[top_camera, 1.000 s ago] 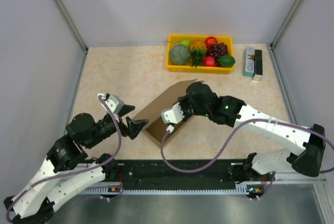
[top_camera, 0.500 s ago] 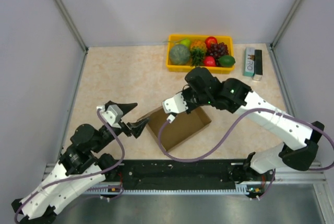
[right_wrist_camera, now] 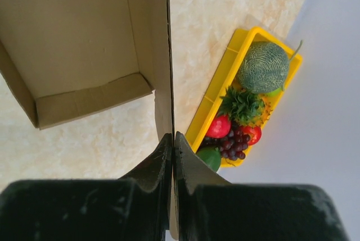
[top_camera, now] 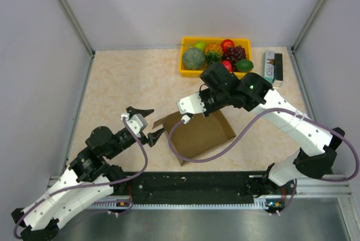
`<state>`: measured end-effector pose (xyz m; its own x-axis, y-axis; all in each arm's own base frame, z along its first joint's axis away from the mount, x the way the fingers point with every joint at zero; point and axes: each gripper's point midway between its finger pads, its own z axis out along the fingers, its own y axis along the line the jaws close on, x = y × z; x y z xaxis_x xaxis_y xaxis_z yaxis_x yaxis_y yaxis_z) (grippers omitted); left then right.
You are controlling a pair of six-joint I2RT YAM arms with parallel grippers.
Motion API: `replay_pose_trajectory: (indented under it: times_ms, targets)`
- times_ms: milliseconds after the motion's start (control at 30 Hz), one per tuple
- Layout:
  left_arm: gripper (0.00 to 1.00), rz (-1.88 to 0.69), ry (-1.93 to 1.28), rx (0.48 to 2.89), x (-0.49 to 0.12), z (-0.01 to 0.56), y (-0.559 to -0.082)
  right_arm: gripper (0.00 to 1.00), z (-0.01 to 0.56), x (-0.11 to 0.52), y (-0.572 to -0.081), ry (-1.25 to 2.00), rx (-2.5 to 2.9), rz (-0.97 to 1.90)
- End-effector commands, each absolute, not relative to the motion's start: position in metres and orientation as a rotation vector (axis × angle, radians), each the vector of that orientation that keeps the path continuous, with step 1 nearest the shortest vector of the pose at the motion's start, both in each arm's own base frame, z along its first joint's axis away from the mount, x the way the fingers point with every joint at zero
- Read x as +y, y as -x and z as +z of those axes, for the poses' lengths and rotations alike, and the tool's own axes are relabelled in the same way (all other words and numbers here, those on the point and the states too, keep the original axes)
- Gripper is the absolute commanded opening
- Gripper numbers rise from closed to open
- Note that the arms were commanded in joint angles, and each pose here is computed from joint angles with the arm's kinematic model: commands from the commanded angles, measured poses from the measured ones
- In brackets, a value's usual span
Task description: Fold the paper box
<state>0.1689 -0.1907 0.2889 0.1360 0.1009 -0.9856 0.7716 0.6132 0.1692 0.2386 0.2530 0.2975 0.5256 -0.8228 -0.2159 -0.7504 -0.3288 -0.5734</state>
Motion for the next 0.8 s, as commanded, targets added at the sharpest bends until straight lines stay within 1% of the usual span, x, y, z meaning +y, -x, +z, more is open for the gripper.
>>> replay_pose_trajectory:
  times_ms: [0, 33, 133, 233, 267, 367, 400, 500, 533, 567, 600, 633, 667, 700, 733, 767]
  targets:
    - [0.76, -0.504, -0.814, 1.179, -0.183, 0.326, -0.167, 0.00, 0.306, 0.256, -0.239, 2.121, 1.283, -0.111]
    - [0.75, -0.487, -0.818, 1.175, -0.184, 0.320, -0.170, 0.00, 0.309, 0.257, -0.239, 2.116, 1.276, -0.108]
    - [0.68, -0.433, -0.722, 1.136, -0.179, 0.337, -0.185, 0.00, 0.312, 0.259, -0.240, 2.113, 1.270, -0.110]
    - [0.66, -0.445, -0.767, 1.141, -0.193, 0.341, -0.190, 0.00, 0.314, 0.260, -0.239, 2.110, 1.265, -0.097]
    - [0.66, -0.464, -0.821, 1.160, -0.204, 0.334, -0.191, 0.00, 0.314, 0.261, -0.239, 2.109, 1.266, -0.094]
    - [0.66, -0.564, -0.915, 1.165, -0.225, 0.333, -0.182, 0.00, 0.314, 0.263, -0.239, 2.106, 1.269, -0.083]
    - [0.67, -0.604, -0.955, 1.126, -0.232, 0.336, -0.175, 0.00, 0.313, 0.264, -0.240, 2.110, 1.269, -0.084]
    - [0.67, -0.625, -0.969, 1.122, -0.241, 0.335, -0.178, 0.00, 0.315, 0.265, -0.240, 2.103, 1.275, -0.079]
    - [0.64, -0.607, -0.923, 1.124, -0.240, 0.341, -0.185, 0.00, 0.316, 0.269, -0.237, 2.098, 1.269, -0.043]
    - [0.52, -0.586, -0.891, 1.155, -0.240, 0.338, -0.194, 0.00, 0.317, 0.270, -0.236, 2.093, 1.266, -0.032]
    - [0.44, -0.566, -0.852, 1.171, -0.237, 0.341, -0.201, 0.00, 0.317, 0.273, -0.234, 2.087, 1.265, -0.007]
    - [0.40, -0.520, -0.777, 1.201, -0.230, 0.344, -0.214, 0.00, 0.318, 0.273, -0.235, 2.060, 1.288, 0.006]
    - [0.26, -0.503, -0.766, 1.237, -0.231, 0.338, -0.221, 0.00, 0.318, 0.273, -0.237, 2.042, 1.302, 0.015]
    - [0.20, -0.499, -0.761, 1.244, -0.231, 0.342, -0.223, 0.00, 0.316, 0.275, -0.236, 2.030, 1.312, 0.045]
    - [0.15, -0.489, -0.796, 1.258, -0.234, 0.336, -0.223, 0.05, 0.321, 0.276, -0.245, 1.944, 1.362, 0.070]
    - [0.09, -0.485, -0.805, 1.268, -0.236, 0.333, -0.225, 0.22, 0.327, 0.275, -0.249, 1.867, 1.399, 0.094]
